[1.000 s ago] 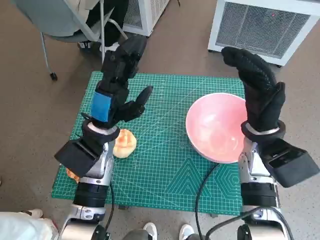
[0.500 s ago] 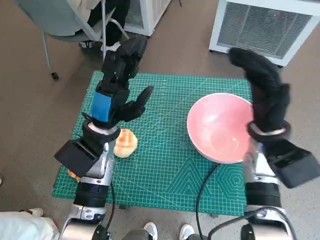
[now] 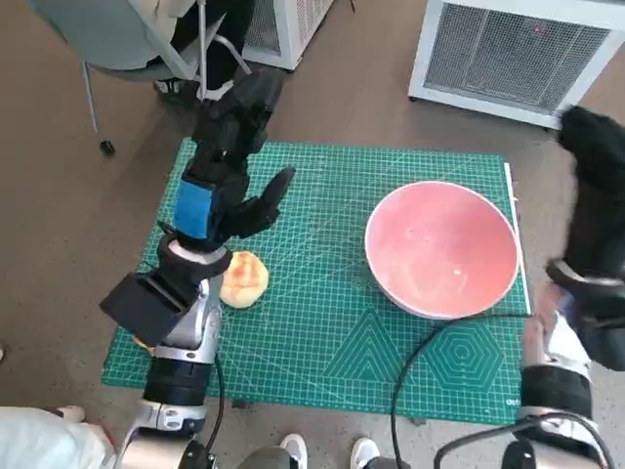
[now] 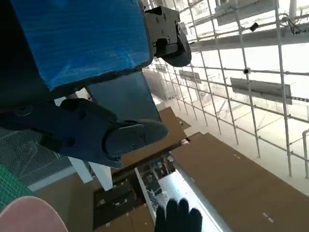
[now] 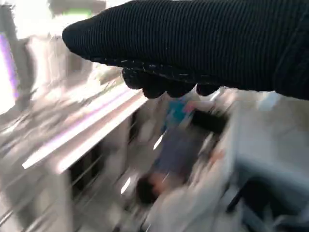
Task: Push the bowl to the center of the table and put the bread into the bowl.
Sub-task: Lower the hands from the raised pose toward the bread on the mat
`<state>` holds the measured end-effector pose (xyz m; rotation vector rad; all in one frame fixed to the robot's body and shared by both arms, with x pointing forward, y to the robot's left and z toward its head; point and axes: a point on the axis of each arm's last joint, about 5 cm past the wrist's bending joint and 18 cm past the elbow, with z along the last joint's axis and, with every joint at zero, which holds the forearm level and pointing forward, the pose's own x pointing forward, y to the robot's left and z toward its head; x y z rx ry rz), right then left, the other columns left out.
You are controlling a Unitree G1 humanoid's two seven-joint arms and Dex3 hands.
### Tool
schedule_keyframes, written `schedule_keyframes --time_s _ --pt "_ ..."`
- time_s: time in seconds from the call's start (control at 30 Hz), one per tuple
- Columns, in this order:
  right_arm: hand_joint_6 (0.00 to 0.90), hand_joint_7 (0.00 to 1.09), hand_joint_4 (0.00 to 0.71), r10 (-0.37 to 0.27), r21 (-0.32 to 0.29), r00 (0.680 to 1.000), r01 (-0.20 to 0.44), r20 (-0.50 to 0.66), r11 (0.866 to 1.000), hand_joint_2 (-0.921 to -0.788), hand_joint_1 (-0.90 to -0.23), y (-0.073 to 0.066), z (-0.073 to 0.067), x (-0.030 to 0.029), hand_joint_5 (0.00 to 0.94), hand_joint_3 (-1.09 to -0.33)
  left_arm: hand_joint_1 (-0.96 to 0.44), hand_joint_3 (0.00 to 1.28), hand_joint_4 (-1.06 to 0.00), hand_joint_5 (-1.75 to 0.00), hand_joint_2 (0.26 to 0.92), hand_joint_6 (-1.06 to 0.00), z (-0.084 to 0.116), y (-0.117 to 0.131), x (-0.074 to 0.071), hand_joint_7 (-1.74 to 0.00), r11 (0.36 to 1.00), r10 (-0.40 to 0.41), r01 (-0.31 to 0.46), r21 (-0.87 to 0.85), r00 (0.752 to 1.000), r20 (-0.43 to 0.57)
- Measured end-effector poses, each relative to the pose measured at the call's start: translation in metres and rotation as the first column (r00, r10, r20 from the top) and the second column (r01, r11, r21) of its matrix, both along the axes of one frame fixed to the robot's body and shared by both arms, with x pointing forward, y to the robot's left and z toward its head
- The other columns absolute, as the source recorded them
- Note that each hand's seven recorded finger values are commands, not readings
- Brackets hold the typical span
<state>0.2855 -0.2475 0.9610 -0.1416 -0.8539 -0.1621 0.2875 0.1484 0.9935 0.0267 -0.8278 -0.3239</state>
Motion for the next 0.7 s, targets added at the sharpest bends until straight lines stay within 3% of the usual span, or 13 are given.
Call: schedule_keyframes --time_s 0.13,0.27,0.53,0.7 --pt "0.297 0.09 0.328 -0.099 0.031 0.993 0.101 -0.063 0.994 -0.921 -0.565 -0.008 -0.012 -0.0033 0.005 -0.813 -0.31 0.5 -0.22 -0.06 0.921 0.0 -0.002 0.0 -0.001 -0.74 1.0 0.0 0.0 -0.004 1.0 -0.006" --pt "0.308 0.1 0.329 -0.152 0.071 0.979 0.163 -0.137 0.984 -0.921 -0.561 -0.013 -0.025 -0.0065 0.005 -0.814 -0.3 0.5 -0.22 -0.06 0.921 0.0 -0.002 0.0 -0.001 -0.76 1.0 -0.001 0.001 -0.007 1.0 -0.008" --pt "0.312 0.1 0.311 -0.159 0.133 0.938 0.208 -0.307 0.969 -0.921 -0.538 -0.014 -0.05 -0.0107 0.001 -0.83 -0.29 0.5 -0.22 -0.06 0.921 0.0 -0.002 0.0 -0.001 -0.77 1.0 0.0 0.0 -0.008 1.0 -0.012" --pt "0.311 0.09 0.298 -0.126 0.17 0.907 0.209 -0.401 0.963 -0.921 -0.528 -0.009 -0.063 -0.012 0.0 -0.833 -0.28 0.5 -0.21 -0.06 0.921 0.0 -0.003 0.001 0.0 -0.78 1.0 0.001 -0.001 -0.008 1.0 -0.019"
